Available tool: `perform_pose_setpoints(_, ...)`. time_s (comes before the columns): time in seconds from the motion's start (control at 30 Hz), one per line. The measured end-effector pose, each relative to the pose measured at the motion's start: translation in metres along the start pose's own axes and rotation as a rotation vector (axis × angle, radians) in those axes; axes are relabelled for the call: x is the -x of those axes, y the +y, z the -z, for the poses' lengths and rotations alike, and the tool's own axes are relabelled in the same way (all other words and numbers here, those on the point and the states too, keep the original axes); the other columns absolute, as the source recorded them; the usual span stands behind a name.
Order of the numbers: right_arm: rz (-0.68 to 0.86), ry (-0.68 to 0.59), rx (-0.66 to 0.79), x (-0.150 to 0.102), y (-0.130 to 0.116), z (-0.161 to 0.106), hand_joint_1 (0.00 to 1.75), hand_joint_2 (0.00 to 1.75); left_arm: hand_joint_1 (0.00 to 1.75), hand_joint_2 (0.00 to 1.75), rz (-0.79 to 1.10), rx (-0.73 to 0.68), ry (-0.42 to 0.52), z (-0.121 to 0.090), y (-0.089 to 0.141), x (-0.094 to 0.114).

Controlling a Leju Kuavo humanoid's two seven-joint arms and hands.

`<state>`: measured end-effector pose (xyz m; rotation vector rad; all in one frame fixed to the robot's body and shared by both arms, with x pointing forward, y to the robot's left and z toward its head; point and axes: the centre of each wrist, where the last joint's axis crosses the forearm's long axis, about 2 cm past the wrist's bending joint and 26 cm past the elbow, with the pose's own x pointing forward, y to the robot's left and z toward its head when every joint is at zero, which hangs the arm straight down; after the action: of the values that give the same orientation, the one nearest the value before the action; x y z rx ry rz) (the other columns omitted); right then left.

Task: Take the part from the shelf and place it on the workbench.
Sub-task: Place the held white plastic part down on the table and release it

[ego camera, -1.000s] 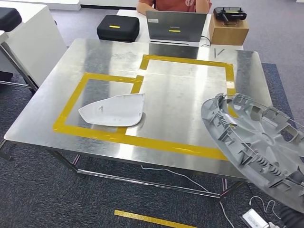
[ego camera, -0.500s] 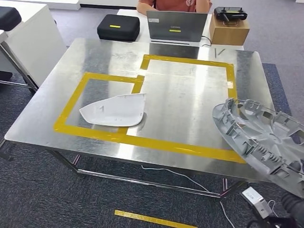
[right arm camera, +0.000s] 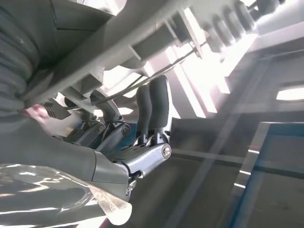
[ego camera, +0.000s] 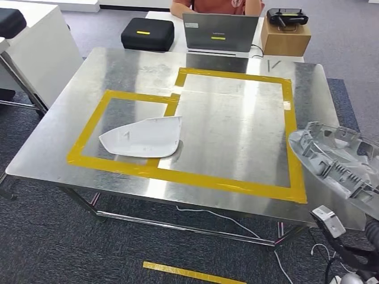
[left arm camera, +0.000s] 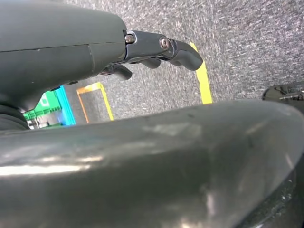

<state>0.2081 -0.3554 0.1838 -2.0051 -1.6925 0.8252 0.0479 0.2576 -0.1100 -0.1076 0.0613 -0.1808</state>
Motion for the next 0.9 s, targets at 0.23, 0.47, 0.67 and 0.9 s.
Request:
perform_pose_setpoints(0.23, -0.031, -0.231, 0.011, 0.014, 0.018, 0.019, 1.75, 1.75, 0.0, 0.0, 0.036, -0.005, 0.007, -0.001, 0.0, -0.003)
perform_pose_setpoints(0.47, -0.05, -0.32, 0.026, 0.023, 0.039, 0.049, 1.75, 1.75, 0.0, 0.0, 0.067, -0.009, 0.009, -0.001, 0.0, -0.006)
perform_pose_setpoints(0.67, 0.026, -0.111, 0.082, -0.042, 0.066, 0.112, 1.75, 1.75, 0.0, 0.0, 0.078, -0.012, 0.005, -0.003, 0.001, -0.013)
perform_pose_setpoints(0.9, 0.025, -0.564, -0.035, -0.083, 0.088, 0.053, 1.75, 1.75, 0.0, 0.0, 0.101, -0.016, 0.008, -0.002, 0.0, -0.01)
